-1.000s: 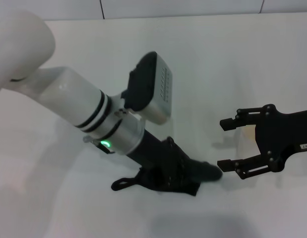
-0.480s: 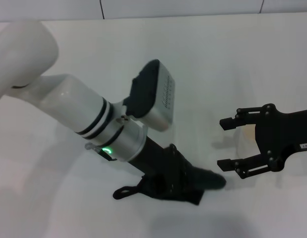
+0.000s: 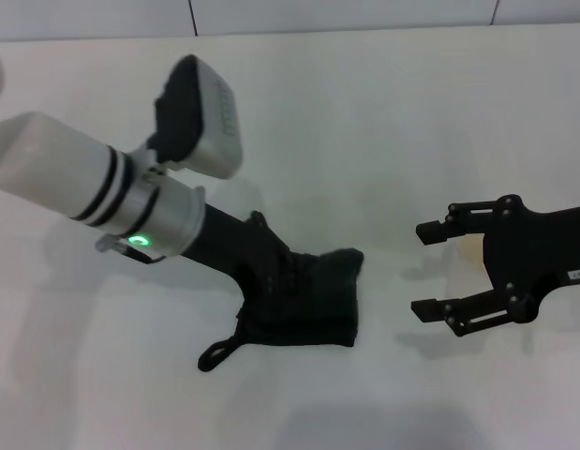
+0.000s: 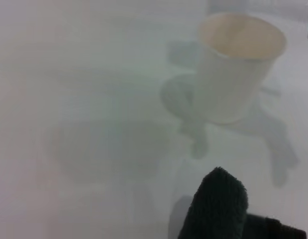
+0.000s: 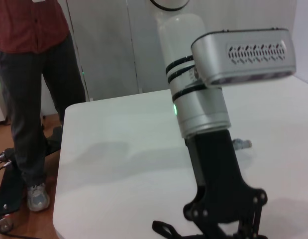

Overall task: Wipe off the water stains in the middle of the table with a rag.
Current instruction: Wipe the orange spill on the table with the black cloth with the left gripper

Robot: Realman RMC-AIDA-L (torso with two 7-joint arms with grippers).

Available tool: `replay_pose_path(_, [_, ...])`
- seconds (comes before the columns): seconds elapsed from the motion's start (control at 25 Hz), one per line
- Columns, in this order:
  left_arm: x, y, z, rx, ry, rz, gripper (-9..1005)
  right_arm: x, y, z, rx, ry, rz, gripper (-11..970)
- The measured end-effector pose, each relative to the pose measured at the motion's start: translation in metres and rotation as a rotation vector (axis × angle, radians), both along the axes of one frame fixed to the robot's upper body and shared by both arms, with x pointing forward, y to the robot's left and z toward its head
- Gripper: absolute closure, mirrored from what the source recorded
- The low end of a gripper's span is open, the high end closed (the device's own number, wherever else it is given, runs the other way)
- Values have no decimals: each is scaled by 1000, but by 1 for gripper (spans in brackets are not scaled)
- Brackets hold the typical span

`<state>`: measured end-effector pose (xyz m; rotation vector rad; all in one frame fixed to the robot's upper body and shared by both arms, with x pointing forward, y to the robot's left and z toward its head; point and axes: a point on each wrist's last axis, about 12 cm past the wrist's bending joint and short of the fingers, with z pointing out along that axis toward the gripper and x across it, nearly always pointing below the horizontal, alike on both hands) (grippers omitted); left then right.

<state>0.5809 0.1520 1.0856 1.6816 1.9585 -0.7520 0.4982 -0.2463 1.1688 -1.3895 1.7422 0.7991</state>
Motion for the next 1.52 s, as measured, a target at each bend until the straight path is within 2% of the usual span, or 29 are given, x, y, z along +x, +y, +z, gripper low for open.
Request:
replay_pose_path(0.36, [2, 38, -1, -15, -8, 115, 940, 0, 0, 0, 1, 0, -1, 124])
replay_pose_path(0.52, [1, 48, 0, -18, -9, 138, 939, 1, 1, 0, 2, -1, -4, 125])
replay_pose_path(0.72, [0, 64, 1, -40, -8, 185, 939, 2, 4, 0, 5, -4, -2, 125])
replay_pose_path(0.76, [0, 75, 2, -52, -10, 218, 939, 2, 5, 0, 7, -4, -3, 125])
replay_pose_path(1.0, [-3, 92, 1, -99, -11, 280, 938, 2, 6, -2, 12, 1, -8, 125])
replay_pose_path(1.44, [-15, 94, -3, -120, 42, 257, 937, 4, 6, -3, 15, 3, -12, 125])
replay_pose_path(1.52, [-18, 94, -3, -123, 54, 250, 908, 4, 6, -2, 16, 3, -12, 124])
